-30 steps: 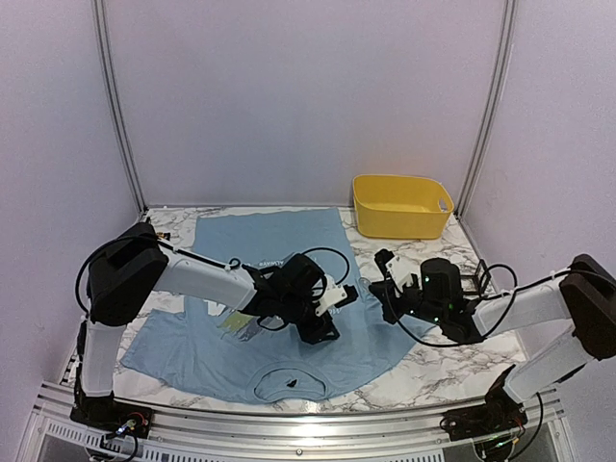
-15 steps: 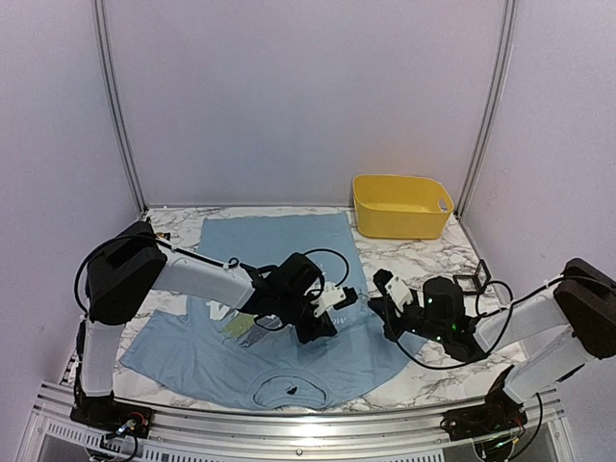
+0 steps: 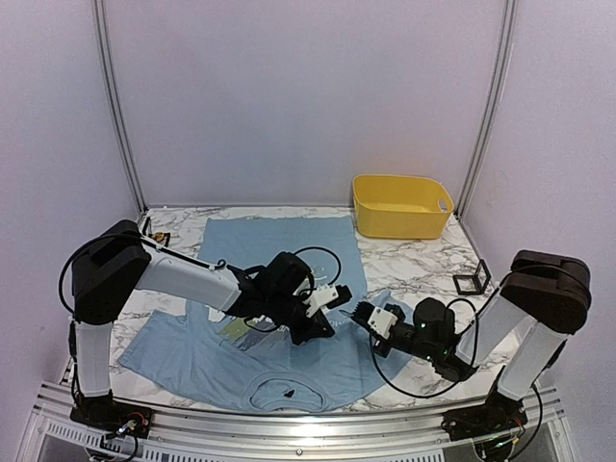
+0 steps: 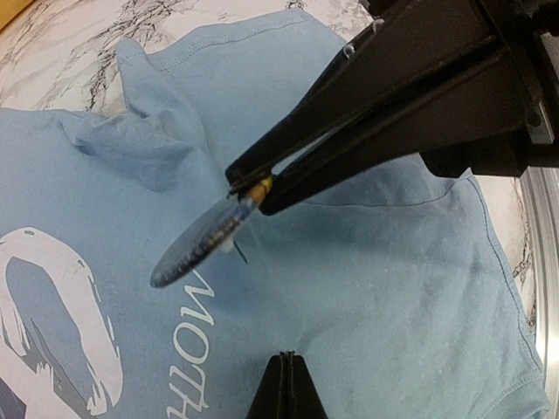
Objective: Pin the brooch onto the clothing
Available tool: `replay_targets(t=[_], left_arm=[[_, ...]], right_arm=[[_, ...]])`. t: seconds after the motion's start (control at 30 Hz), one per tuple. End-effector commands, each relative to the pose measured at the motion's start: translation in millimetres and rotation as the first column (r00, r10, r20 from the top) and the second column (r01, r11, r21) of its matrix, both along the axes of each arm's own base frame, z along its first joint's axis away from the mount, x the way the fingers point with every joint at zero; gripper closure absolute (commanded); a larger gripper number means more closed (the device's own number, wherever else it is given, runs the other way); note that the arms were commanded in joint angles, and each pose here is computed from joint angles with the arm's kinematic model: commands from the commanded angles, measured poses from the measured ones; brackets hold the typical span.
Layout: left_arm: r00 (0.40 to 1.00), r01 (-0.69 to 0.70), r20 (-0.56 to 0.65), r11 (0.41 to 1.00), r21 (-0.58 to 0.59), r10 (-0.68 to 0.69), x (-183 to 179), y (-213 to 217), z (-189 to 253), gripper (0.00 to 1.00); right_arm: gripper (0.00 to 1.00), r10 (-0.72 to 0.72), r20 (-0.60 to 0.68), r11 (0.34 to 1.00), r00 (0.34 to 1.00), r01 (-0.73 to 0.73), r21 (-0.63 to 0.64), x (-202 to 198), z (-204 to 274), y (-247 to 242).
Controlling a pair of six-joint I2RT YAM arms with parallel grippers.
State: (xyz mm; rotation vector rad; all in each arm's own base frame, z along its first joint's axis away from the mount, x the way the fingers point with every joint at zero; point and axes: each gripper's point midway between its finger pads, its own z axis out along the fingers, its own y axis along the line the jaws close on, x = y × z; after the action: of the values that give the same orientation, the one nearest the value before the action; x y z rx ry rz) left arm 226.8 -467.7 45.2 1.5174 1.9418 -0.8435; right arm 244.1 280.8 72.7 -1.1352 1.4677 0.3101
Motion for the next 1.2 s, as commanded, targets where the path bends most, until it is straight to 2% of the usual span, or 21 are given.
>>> replay_targets(t=[0.0, 0.13, 0.27, 0.63, 1.17], left_arm=[[1.0, 0.024, 0.001, 0.998, -0.059, -0.024, -3, -1, 20, 1.0], [1.0, 0.03, -0.001, 0.997, -0.07, -0.03, -2, 0, 23, 1.0], [0.999, 0.035, -0.011, 0.997, -0.075, -0.036, -2, 2, 23, 1.0], [0.999, 0.041, -0.012, 0.996, -0.078, -0.042, 0, 3, 23, 1.0], [0.999, 0.032, -0.001, 0.995, -0.097, -0.032, 7, 4, 28, 1.0]], right_arm=[[1.0, 0.095, 0.21, 0.996, 0.973, -0.092, -0.02, -8, 22, 21], [1.0, 0.121, 0.296, 0.991, 0.947, -0.095, -0.099, -13, 12, 25], [1.0, 0.088, 0.342, 0.99, 0.936, -0.044, -0.134, -8, 5, 25], [1.0, 0.077, 0.358, 0.98, 0.931, -0.004, -0.2, 1, -9, 24], [1.0, 0.175, 0.305, 0.964, 0.936, -0.1, -0.247, -19, -26, 27]])
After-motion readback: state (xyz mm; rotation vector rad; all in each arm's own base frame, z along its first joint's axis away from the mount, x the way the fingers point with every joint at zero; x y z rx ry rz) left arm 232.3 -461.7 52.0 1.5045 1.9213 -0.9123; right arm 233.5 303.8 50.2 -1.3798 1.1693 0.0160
